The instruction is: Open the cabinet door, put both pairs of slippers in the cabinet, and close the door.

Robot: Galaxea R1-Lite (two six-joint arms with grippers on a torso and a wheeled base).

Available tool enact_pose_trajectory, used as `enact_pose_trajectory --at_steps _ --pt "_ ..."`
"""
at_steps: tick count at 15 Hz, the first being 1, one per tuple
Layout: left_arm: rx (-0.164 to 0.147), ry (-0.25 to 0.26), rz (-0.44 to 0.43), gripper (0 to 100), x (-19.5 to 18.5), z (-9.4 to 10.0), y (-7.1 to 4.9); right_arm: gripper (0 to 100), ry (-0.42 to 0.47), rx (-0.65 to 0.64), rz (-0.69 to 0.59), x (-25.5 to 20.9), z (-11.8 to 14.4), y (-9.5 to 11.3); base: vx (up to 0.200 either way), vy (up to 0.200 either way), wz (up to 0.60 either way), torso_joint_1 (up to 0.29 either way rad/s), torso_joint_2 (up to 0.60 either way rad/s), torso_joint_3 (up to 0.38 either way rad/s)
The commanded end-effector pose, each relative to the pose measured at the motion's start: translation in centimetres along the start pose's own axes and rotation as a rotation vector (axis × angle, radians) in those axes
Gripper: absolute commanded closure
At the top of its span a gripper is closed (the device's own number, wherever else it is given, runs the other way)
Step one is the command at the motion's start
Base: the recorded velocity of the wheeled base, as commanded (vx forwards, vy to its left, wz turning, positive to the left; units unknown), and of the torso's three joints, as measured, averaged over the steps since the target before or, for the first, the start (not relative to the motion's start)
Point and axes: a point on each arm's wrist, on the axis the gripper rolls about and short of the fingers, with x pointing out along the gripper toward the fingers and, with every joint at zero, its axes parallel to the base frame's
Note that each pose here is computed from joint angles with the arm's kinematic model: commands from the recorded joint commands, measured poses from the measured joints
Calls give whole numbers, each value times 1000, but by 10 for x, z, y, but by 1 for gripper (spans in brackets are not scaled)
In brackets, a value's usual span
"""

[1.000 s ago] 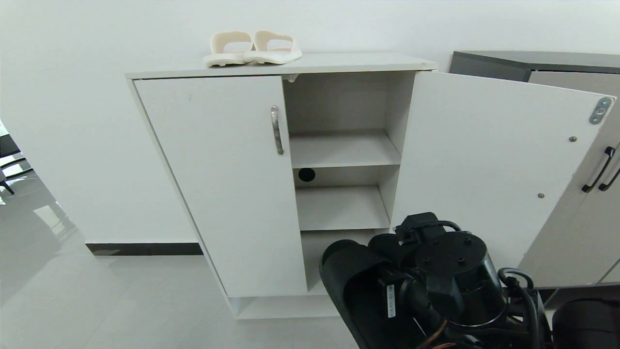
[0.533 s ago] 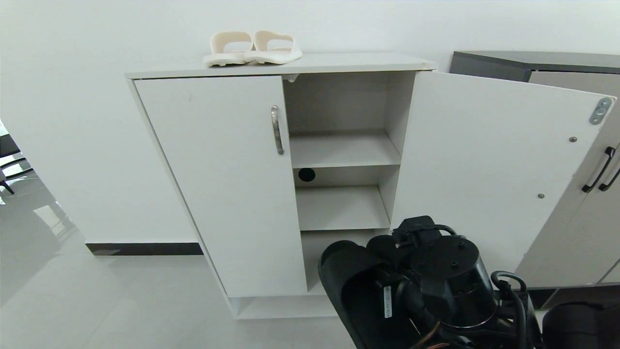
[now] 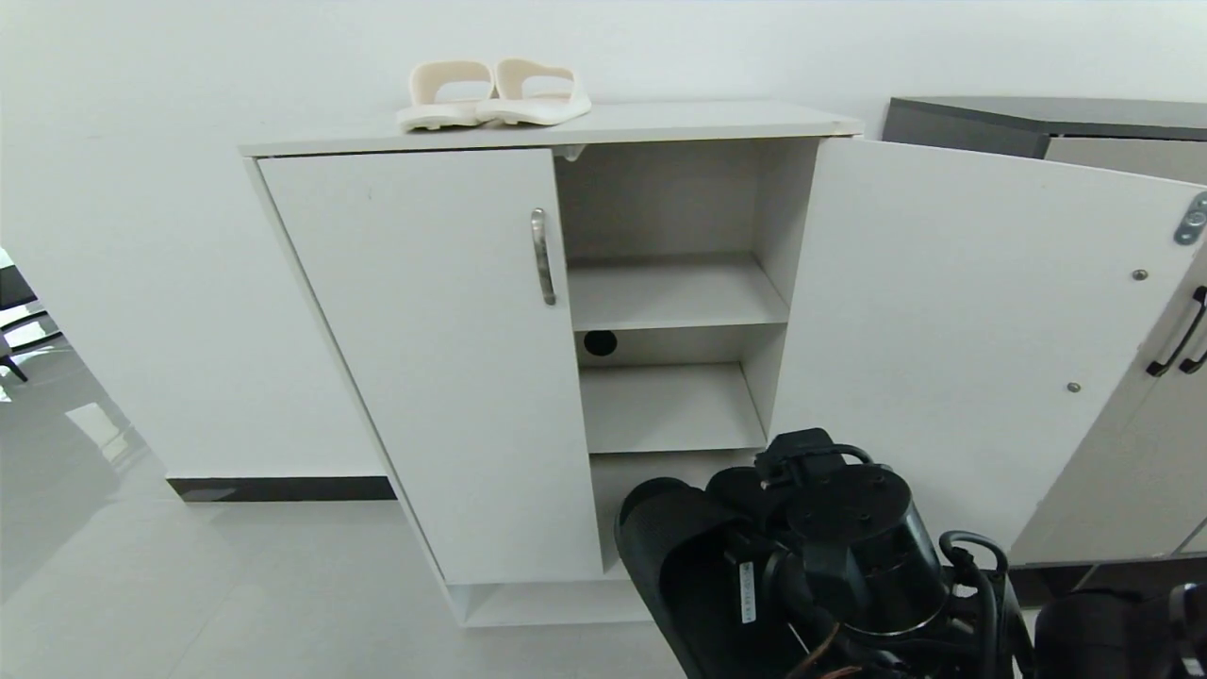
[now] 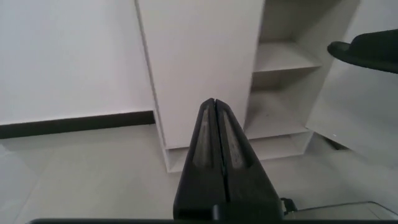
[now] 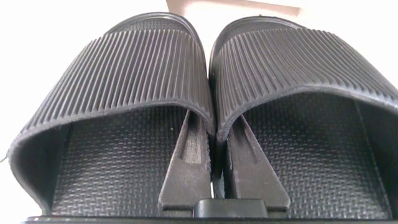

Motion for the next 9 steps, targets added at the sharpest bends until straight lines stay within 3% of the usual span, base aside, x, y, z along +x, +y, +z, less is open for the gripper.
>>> enact_pose_trajectory --at_steps 1,4,5,7,9 --pt "0 2 0 100 0 0 0 100 4 -4 -3 1 -2 0 0 200 0 7 2 -2" --pt "1 2 0 100 0 0 0 100 3 28 -8 18 -11 5 0 0 0 0 0 0" --pt "3 2 0 100 0 0 0 100 -42 94 1 30 -14 13 0 0 0 0 0 0" --pt "6 2 0 100 0 0 0 100 -165 129 -117 53 -7 14 0 0 0 0 0 0" --pt "4 2 0 100 0 0 0 100 -199 136 -162 68 3 10 0 0 0 0 0 0"
